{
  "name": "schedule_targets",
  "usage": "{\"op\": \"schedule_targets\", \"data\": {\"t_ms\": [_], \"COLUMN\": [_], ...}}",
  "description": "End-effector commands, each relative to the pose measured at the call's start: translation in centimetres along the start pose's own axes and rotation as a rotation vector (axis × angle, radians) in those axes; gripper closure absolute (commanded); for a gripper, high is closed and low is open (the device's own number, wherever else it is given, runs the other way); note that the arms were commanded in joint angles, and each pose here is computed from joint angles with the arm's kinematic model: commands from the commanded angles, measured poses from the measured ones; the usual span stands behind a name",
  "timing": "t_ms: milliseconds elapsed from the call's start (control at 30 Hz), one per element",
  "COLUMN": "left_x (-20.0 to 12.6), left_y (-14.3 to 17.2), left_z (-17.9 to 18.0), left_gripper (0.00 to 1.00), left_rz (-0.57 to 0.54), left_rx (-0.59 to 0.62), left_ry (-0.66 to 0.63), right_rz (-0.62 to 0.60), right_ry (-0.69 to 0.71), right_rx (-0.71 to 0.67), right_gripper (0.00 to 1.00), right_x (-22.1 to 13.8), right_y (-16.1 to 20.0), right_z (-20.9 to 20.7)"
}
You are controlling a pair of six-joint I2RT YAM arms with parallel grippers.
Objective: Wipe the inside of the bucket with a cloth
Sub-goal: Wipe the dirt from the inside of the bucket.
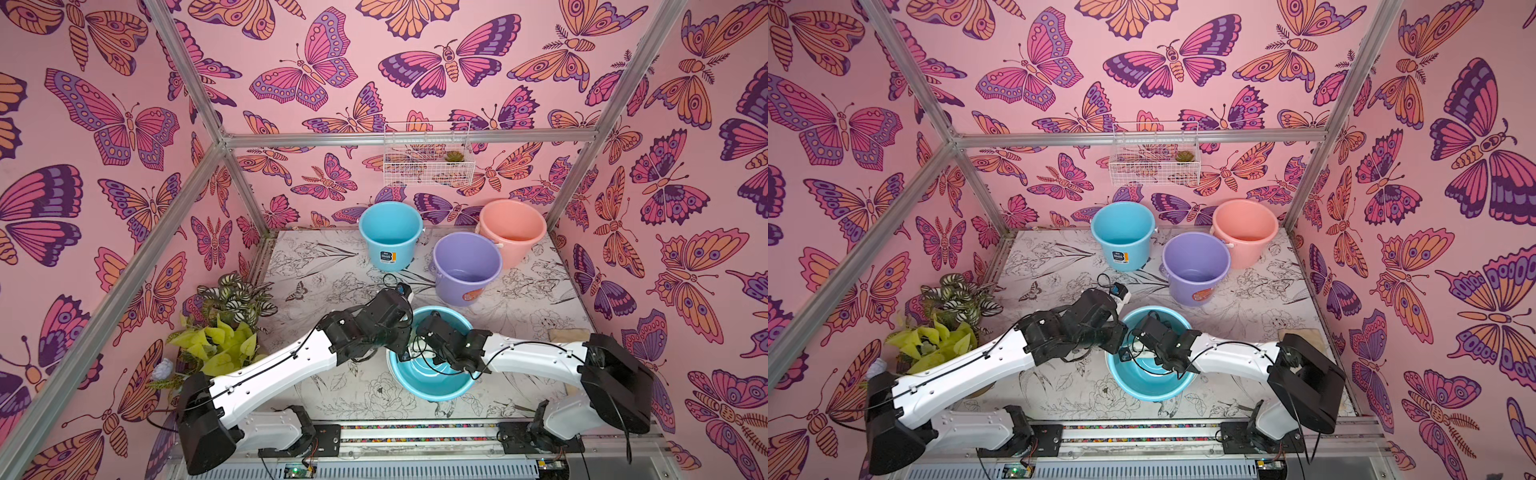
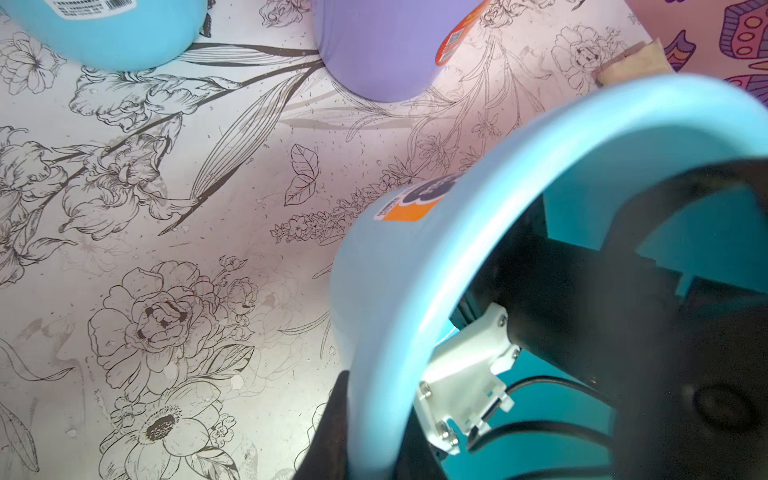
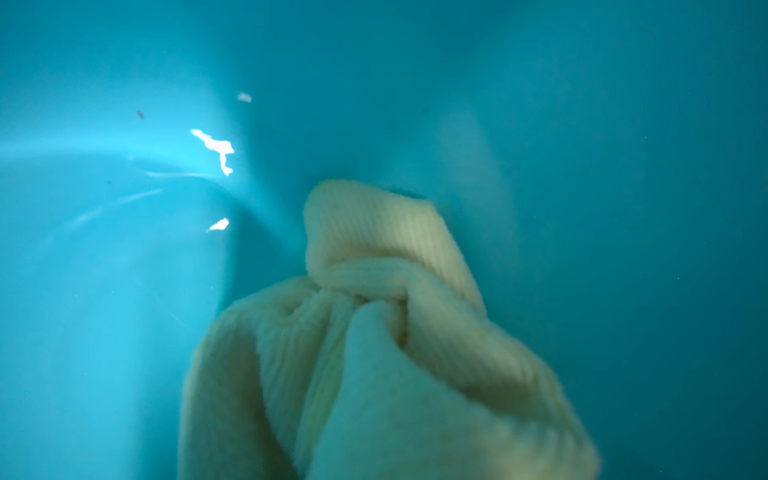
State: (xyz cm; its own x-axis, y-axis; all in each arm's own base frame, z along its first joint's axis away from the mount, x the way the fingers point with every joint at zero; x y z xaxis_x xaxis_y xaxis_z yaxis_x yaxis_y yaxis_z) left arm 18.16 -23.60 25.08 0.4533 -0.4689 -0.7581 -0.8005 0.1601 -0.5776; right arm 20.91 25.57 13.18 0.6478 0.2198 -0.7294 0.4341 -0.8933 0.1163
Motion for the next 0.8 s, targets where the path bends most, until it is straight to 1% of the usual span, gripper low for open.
{"op": "schedule_targets", "data": {"t_ms": [0, 167, 333, 500, 633, 667, 767], "left_x": [-0.7, -0.7, -0.6, -0.7, -0.7, -0.8, -0.7], "left_y": [-0.6, -0.8, -1.0, -1.2, -1.2, -1.3, -1.2], "left_z": [-2.7, -2.2, -2.0, -1.9, -1.9, -1.9, -1.9], "left_gripper": [1.00, 1.00, 1.00, 1.00, 1.00, 1.00, 1.00], "left_rz": [-0.038, -0.047, -0.048, -0.052, -0.054, -0.054, -0.052], "left_rx": [-0.024, -0.045, -0.056, -0.063, -0.062, -0.062, -0.065], "left_ry": [0.174, 0.122, 0.081, 0.067, 0.067, 0.068, 0.070], "right_rz": [0.118, 0.200, 0.215, 0.203, 0.164, 0.138, -0.002], "right_ry": [0.169, 0.123, -0.040, -0.209, -0.331, -0.369, -0.501], "right_rx": [0.008, -0.090, -0.223, -0.244, -0.242, -0.231, -0.174], "right_gripper": [1.00, 1.00, 1.00, 1.00, 1.00, 1.00, 1.00], "right_x": [0.2, -1.2, -2.8, -4.0, -4.9, -5.2, -6.1], "right_y": [0.4, 1.6, 2.1, 2.3, 1.8, 1.5, 0.3], "right_z": [-2.2, -1.4, 1.3, 3.6, 4.8, 5.1, 6.1]}}
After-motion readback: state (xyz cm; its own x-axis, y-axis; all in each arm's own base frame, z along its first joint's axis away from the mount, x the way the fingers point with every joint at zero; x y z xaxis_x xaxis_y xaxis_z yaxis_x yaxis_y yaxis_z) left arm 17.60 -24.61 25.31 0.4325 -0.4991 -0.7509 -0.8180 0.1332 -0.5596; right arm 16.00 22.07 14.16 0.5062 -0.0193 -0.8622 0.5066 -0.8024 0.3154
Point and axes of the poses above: each gripper's point midway between its finger pads, its own x axis out along the fingers, its own z axis along the line the jaws close on, y = z × x, the point moved 7 cm from there along -x, back along the fingers, and after that the axes turned 11 degrees about -x, right-handed, at the moved point
